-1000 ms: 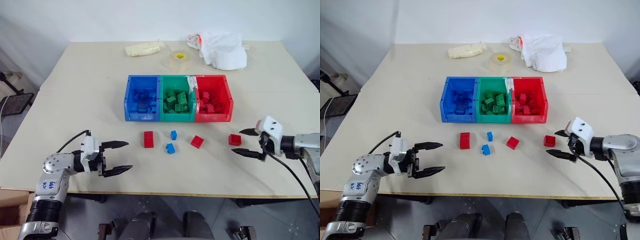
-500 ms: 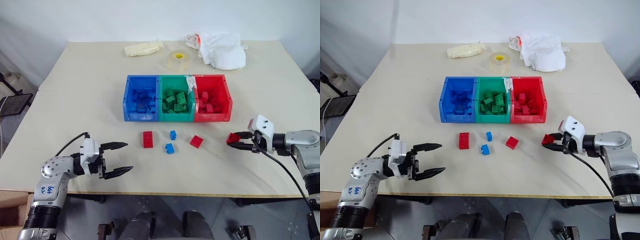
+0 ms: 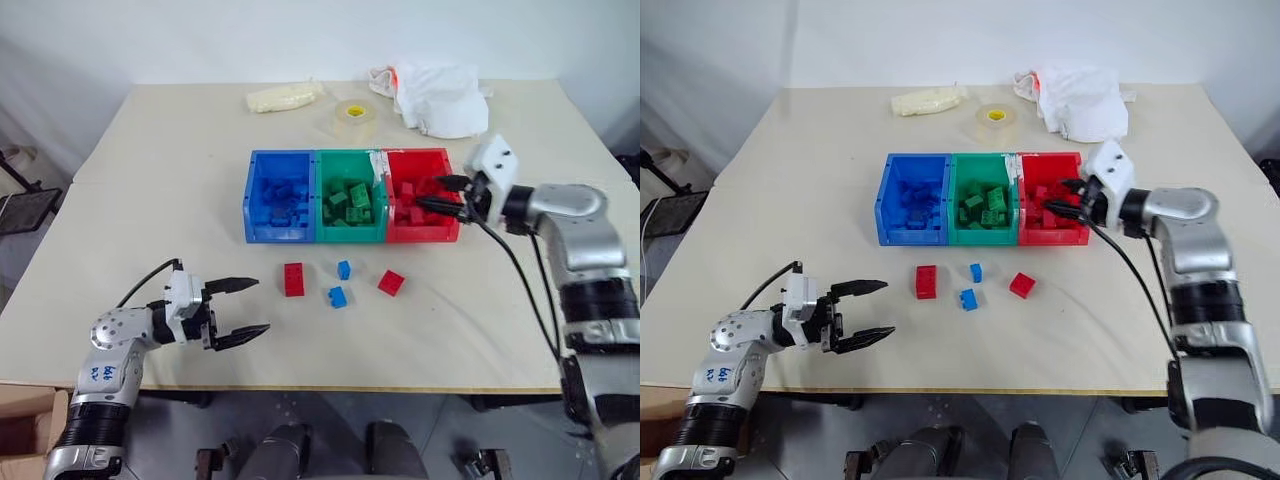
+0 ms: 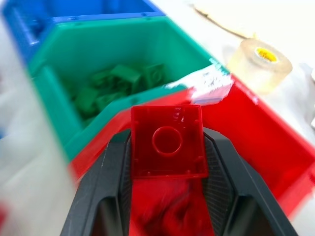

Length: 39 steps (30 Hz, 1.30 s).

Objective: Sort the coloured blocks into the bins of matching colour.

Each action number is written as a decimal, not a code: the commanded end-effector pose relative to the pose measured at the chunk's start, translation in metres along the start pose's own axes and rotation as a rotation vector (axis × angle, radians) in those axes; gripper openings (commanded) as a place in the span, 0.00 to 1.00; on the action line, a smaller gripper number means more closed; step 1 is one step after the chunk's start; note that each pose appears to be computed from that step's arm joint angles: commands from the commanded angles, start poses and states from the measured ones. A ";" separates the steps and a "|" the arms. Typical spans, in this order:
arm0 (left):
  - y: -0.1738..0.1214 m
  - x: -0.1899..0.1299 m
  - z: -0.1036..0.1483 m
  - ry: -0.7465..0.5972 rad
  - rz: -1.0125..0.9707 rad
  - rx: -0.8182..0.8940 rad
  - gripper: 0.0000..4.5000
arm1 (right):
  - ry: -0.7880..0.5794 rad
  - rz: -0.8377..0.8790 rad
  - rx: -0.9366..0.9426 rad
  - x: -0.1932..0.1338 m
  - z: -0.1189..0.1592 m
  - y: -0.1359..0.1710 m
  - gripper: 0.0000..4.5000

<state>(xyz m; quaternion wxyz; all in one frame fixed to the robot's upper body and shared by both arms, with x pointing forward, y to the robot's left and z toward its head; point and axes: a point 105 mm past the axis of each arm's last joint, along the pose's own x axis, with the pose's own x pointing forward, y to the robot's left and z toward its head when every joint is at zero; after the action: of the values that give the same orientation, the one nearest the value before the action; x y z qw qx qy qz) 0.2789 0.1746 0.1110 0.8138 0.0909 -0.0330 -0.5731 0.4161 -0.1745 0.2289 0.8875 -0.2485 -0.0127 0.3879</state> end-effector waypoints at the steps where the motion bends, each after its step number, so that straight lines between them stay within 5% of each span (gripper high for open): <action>1: 0.000 -0.001 0.005 -0.011 0.000 0.034 1.00 | 0.002 -0.055 -0.071 0.005 0.007 -0.014 0.62; 6: -0.001 -0.003 0.004 -0.011 0.005 0.033 1.00 | -0.030 -0.058 -0.107 0.000 0.016 -0.019 0.99; 15: 0.004 -0.005 0.002 0.002 -0.007 0.028 1.00 | 0.000 0.179 -0.123 -0.049 0.001 0.026 1.00; 27: 0.029 -0.015 -0.004 0.034 0.036 0.045 1.00 | 0.410 0.240 0.054 -0.163 -0.083 0.070 1.00; 32: 0.029 -0.012 -0.002 0.028 0.030 0.053 1.00 | 0.368 0.234 0.050 -0.152 -0.073 0.073 1.00; 39: 0.024 -0.010 0.002 0.021 0.011 0.065 1.00 | 0.236 0.322 0.040 -0.089 -0.050 0.096 1.00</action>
<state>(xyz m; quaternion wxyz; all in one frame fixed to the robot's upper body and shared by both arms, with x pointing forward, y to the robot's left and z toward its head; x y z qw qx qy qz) 0.3012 0.1924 0.1114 0.8193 0.1101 -0.0307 -0.5619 0.2966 -0.2208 0.1528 0.8201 -0.2710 0.1565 0.4790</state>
